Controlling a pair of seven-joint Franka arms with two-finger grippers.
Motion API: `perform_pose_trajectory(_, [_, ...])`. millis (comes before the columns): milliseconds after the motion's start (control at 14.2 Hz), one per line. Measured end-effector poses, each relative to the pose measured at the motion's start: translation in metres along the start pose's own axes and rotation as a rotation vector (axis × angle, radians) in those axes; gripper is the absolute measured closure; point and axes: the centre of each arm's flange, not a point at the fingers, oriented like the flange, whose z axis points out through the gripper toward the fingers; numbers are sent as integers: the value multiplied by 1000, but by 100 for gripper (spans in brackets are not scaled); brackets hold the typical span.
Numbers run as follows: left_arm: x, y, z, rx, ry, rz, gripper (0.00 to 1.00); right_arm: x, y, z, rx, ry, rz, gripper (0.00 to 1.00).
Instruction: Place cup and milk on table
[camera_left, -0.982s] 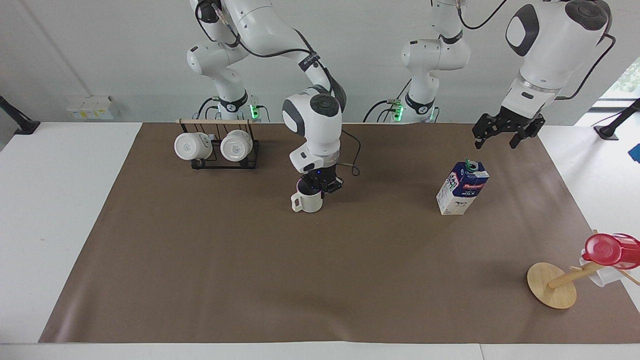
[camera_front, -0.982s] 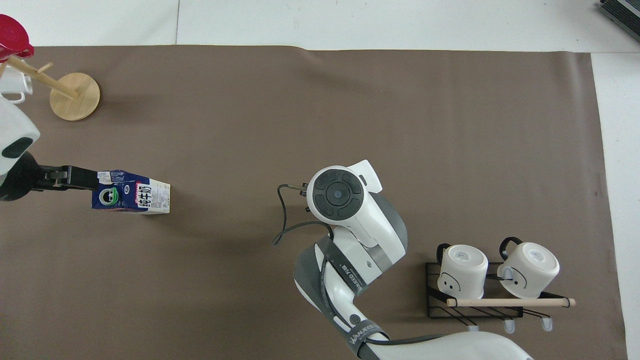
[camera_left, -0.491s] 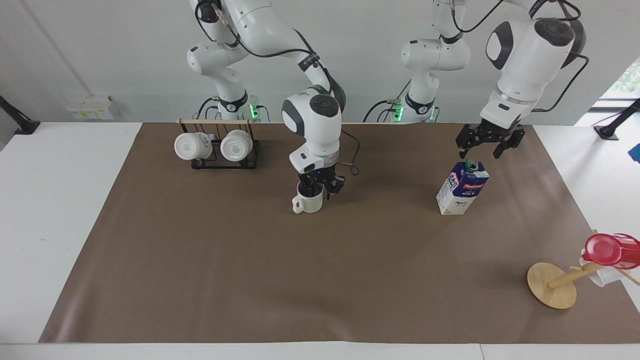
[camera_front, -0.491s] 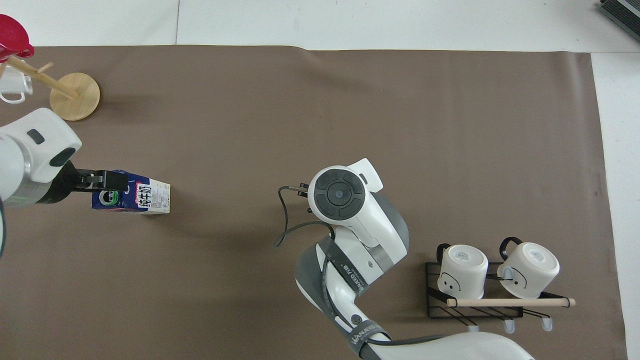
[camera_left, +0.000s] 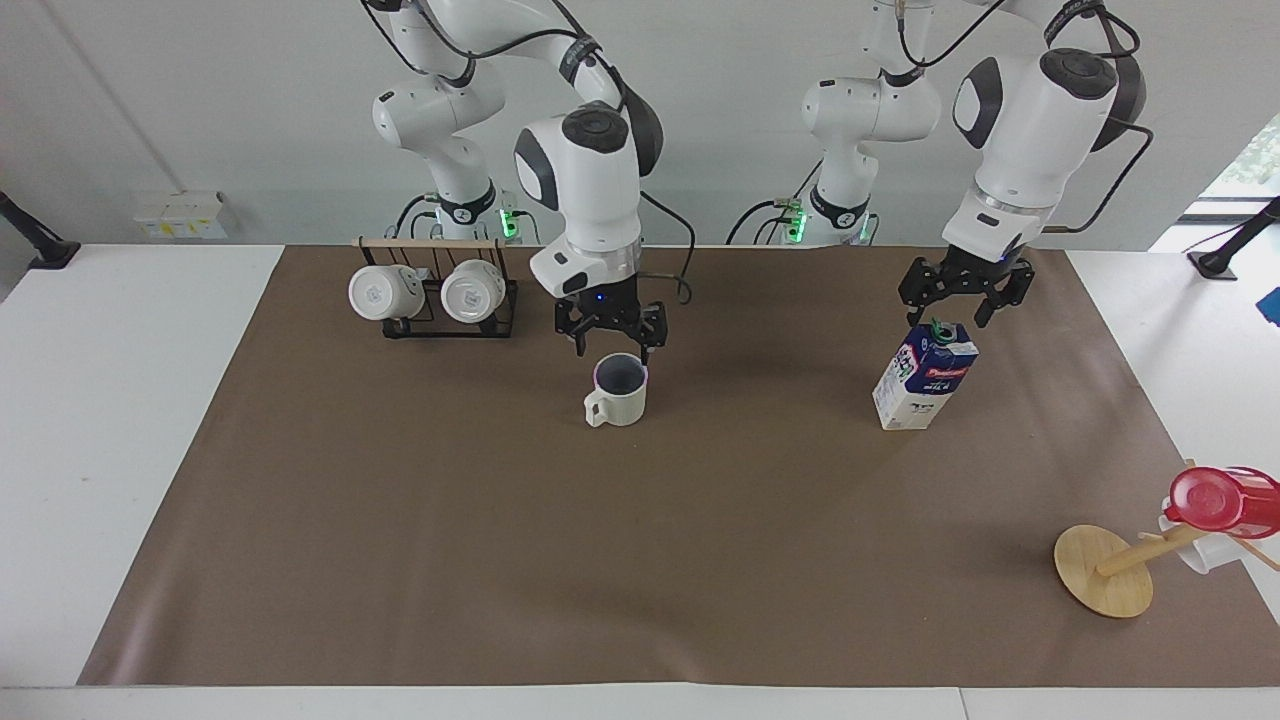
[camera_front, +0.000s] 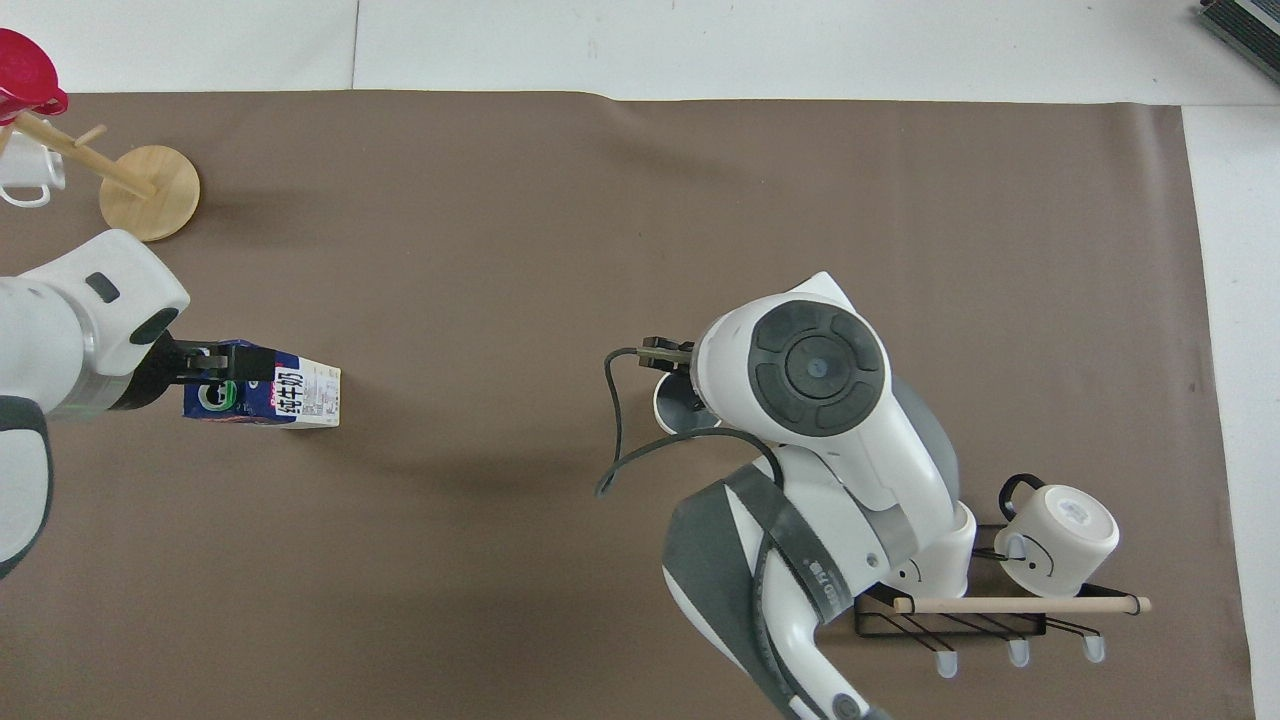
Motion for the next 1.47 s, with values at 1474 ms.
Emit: perform_pose_trajectory(1474, [5, -6, 39, 44, 21, 47, 0, 58, 314, -138, -60, -195, -92, 0])
